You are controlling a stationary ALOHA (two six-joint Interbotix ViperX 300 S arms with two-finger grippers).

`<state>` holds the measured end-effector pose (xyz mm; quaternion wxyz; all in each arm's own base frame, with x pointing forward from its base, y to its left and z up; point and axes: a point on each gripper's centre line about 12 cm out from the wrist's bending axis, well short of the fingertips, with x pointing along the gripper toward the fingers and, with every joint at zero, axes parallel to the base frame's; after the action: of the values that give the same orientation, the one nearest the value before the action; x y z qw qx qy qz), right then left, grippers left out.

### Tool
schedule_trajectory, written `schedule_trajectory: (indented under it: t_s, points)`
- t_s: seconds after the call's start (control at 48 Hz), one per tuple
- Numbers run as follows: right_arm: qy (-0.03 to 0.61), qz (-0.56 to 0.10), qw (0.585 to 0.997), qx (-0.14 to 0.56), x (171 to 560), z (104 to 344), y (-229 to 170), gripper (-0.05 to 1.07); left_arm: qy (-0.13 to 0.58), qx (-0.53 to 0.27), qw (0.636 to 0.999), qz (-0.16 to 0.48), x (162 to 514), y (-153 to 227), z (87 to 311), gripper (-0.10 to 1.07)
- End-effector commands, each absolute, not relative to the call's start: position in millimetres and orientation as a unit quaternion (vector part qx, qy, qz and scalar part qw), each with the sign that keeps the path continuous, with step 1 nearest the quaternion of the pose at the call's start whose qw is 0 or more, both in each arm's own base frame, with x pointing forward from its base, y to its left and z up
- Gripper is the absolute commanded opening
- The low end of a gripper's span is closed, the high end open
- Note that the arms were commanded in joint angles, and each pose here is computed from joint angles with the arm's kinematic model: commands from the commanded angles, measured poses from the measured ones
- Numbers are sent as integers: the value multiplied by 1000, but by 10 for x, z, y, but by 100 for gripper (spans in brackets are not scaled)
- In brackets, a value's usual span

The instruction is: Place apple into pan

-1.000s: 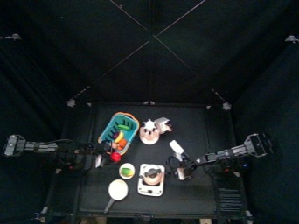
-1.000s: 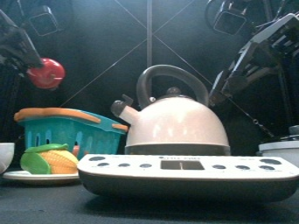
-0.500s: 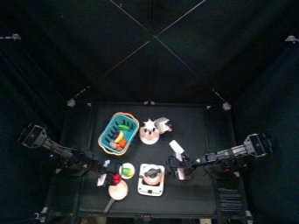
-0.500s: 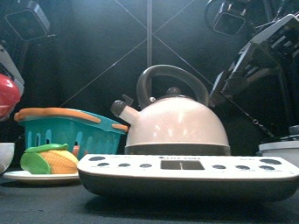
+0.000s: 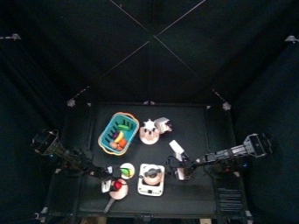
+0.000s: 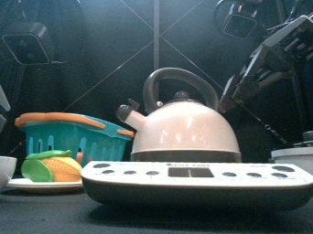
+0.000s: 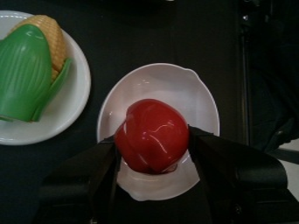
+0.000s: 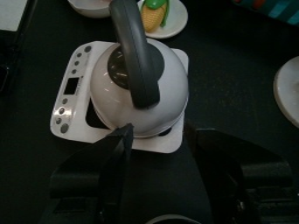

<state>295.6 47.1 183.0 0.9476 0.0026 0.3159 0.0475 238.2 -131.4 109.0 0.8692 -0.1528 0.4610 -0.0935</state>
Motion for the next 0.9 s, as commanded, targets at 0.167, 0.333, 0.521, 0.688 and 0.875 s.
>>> schedule_trajectory:
  t_s: [0.167,0.333,0.521,0.688,0.875]
  points:
    - [303,49,952,5,2995,1920,479,85,445,-152,877,-99,2454,-1336,1176,98]
    - [303,50,952,4,2994,1920,484,85,439,-148,881,-99,2480,-1301,1202,99]
    - [303,49,952,3,2996,1916,480,85,413,-131,895,-106,2532,-1221,1329,99]
    - [303,49,952,3,2997,1916,475,85,379,-110,912,-117,2553,-1132,1509,99]
    - [302,49,952,3,2999,1926,475,85,360,-99,920,-116,2574,-1065,1587,99]
